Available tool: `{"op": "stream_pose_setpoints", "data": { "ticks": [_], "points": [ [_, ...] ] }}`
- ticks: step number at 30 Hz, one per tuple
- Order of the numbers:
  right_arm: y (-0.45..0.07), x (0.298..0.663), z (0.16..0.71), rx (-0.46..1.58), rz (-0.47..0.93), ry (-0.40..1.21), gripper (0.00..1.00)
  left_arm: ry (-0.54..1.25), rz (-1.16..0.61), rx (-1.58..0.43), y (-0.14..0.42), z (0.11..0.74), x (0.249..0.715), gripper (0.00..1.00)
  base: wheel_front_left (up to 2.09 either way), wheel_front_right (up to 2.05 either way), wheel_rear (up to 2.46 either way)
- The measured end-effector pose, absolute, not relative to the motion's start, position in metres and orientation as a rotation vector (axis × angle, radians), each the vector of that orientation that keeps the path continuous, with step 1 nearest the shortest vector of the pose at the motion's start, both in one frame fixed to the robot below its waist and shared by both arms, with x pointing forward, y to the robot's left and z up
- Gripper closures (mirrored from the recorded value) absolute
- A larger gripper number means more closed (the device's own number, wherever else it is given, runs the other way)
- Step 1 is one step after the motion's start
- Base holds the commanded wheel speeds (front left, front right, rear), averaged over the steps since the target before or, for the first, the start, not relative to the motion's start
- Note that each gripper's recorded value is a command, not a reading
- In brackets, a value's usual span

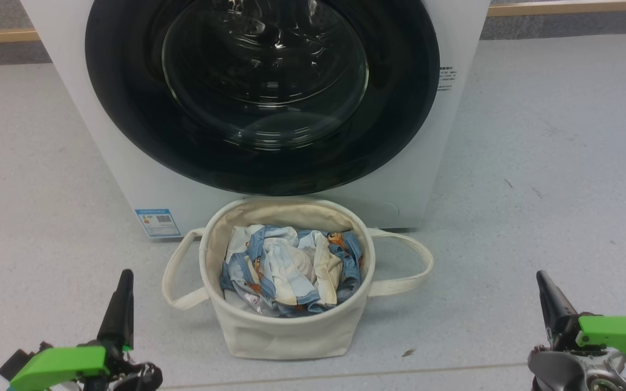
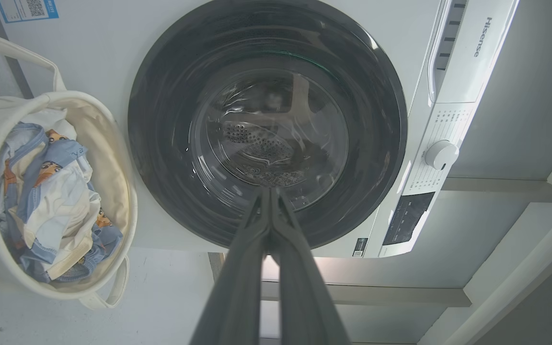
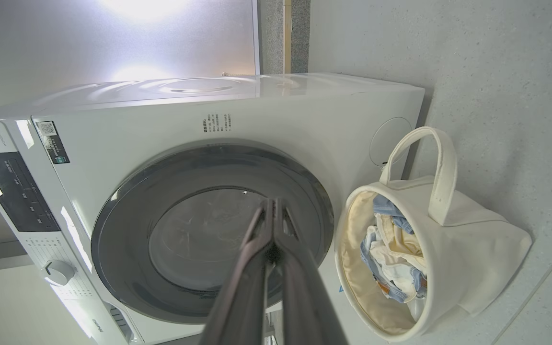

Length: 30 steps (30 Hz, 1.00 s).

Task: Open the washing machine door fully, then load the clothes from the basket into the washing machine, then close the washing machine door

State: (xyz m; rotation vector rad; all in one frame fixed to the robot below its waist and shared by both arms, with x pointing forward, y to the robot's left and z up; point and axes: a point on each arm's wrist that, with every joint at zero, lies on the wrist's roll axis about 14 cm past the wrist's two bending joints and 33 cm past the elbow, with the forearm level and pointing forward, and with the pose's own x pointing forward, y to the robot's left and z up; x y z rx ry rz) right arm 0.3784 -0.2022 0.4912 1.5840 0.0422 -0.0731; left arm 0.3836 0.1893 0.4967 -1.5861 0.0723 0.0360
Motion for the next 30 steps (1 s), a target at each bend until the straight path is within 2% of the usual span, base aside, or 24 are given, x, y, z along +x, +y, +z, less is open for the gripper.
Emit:
{"op": "stream_pose_setpoints", "data": {
  "ticks": [5, 6, 14, 30],
  "points": [
    [-0.202, 0.378, 0.491, 1.584, -0.073, 0.042, 1.0, 0.072, 0.036, -1.586, 0.189, 0.497, 0.384, 1.0, 0.0, 0.0, 0.0],
    [-0.202, 0.378, 0.491, 1.584, -0.073, 0.042, 0.0, 0.072, 0.036, -1.586, 0.189, 0.497, 0.384, 0.0, 0.0, 0.0, 0.0],
    [-0.196, 0.357, 0.447, 1.593, -0.181, 0.142, 0.0, 0.18, 0.153, -1.598, 0.188, 0.45, 0.362, 0.0, 0.0, 0.0, 0.0],
    [-0.193, 0.371, 0.462, 1.605, -0.15, 0.101, 0.0, 0.13, 0.158, -1.576, 0.199, 0.462, 0.368, 0.0, 0.0, 0.0, 0.0]
  ]
}}
